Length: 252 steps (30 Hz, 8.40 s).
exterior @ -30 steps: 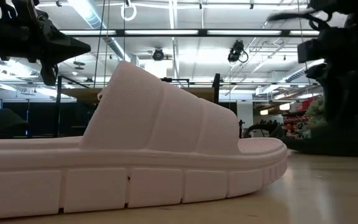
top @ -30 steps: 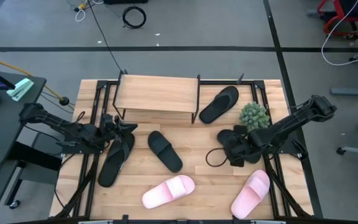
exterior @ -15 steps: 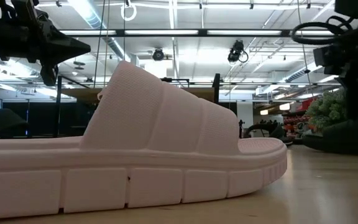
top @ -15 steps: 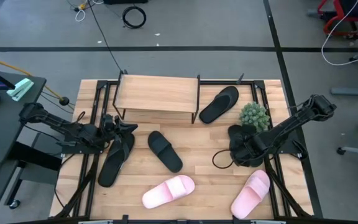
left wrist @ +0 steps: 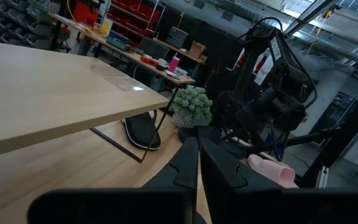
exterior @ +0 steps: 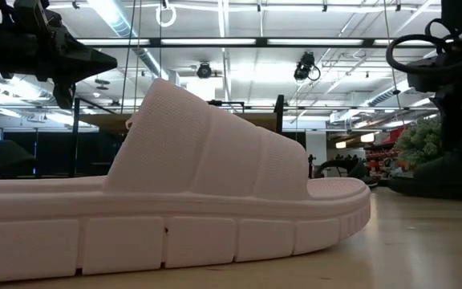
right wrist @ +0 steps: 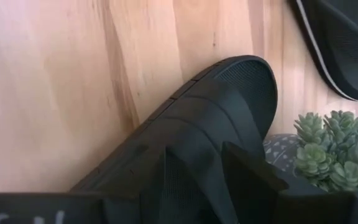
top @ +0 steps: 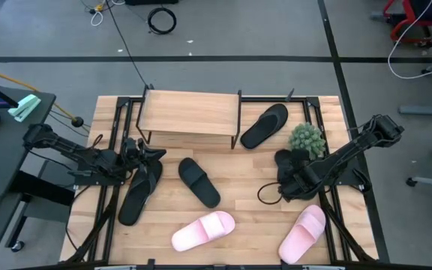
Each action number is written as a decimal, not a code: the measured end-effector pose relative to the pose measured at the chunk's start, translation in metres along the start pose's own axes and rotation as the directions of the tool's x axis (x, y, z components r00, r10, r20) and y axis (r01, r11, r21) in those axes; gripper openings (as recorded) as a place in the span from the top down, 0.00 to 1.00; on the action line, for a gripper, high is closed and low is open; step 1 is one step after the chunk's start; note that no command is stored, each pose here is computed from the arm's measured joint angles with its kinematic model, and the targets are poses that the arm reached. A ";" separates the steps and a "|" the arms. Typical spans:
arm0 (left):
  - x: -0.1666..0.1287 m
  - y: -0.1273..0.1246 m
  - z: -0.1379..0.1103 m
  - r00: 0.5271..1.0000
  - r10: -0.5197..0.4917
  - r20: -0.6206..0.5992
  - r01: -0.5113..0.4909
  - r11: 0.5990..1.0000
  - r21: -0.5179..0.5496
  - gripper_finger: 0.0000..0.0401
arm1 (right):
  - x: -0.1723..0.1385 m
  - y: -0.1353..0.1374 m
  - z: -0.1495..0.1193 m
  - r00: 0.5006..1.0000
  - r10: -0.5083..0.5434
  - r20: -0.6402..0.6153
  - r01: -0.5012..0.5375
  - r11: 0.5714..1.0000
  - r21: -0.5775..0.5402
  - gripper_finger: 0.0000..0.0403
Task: Pick and place slides into the shelf
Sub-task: Put the right black slide on the shelf, then put the left black slide on the shelf
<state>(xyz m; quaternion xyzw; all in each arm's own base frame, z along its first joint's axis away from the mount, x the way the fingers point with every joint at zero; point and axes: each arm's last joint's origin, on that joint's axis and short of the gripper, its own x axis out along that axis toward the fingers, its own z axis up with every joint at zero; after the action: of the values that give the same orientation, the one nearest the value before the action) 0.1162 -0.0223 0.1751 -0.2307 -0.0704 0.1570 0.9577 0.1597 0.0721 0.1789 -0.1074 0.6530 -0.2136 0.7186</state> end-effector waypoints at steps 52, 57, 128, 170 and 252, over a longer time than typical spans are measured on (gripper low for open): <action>0.000 0.000 0.000 1.000 -0.001 0.000 0.001 1.000 -0.002 0.96 | -0.016 0.010 0.042 0.910 -0.009 0.415 -0.077 0.979 0.190 0.96; 0.000 0.000 0.000 1.000 -0.002 0.003 0.002 1.000 -0.004 0.95 | -0.067 0.004 0.080 0.761 -0.055 0.646 -0.108 0.972 0.210 0.97; 0.003 -0.024 0.044 0.986 -0.084 0.143 0.076 0.995 0.062 0.98 | -0.010 -0.169 0.245 0.840 -0.405 0.362 0.316 0.906 0.280 0.69; 0.184 -0.142 -0.039 0.478 0.565 -0.673 -0.081 0.791 0.606 0.63 | -0.137 0.041 0.141 0.750 0.262 0.608 -0.223 0.965 -0.141 0.72; 0.162 -0.217 0.022 0.523 0.802 -0.288 -0.031 0.355 0.934 0.98 | -0.132 0.036 0.141 0.784 0.240 0.572 -0.199 0.971 -0.133 0.72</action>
<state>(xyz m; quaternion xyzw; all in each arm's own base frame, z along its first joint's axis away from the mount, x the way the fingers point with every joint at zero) 0.3219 -0.1427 0.3053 0.2198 0.4701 0.3330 0.7873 0.2970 0.1451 0.2986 -0.1147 0.4153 -0.0637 0.9002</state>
